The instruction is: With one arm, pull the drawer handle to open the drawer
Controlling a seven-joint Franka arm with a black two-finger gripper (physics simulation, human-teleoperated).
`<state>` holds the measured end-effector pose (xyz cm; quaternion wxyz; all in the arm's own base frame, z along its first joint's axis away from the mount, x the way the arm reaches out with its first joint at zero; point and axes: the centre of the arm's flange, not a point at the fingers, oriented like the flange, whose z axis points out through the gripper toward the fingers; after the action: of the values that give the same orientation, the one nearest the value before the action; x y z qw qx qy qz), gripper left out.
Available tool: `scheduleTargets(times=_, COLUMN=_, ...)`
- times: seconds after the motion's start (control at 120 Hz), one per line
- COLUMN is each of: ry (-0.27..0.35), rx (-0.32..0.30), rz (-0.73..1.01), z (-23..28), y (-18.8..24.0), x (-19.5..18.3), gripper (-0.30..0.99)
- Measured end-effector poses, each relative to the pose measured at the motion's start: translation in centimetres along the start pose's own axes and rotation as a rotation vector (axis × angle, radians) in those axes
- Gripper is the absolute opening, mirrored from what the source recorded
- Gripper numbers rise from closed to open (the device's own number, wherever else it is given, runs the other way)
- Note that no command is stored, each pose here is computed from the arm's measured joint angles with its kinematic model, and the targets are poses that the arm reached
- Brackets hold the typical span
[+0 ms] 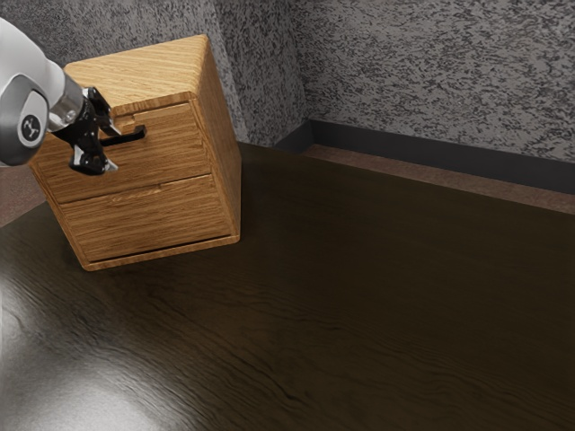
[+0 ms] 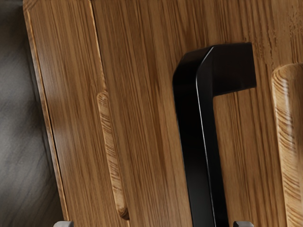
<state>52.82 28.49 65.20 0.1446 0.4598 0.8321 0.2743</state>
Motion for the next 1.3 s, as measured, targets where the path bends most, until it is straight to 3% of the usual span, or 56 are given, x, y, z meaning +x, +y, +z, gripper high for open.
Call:
scheduleTargets(times=0.342, ry=-0.002, rx=0.014, rz=0.004, z=0.6, y=-0.4, x=-0.2, gripper=0.27)
scheduleTargets(times=0.733, ry=0.007, rx=0.029, rz=-0.028, z=-1.6, y=-3.7, x=2.1, gripper=0.25)
scheduleTargets(times=1.3, ry=-0.014, rx=0.050, rz=-0.038, z=-3.6, y=-7.8, x=1.0, gripper=0.25)
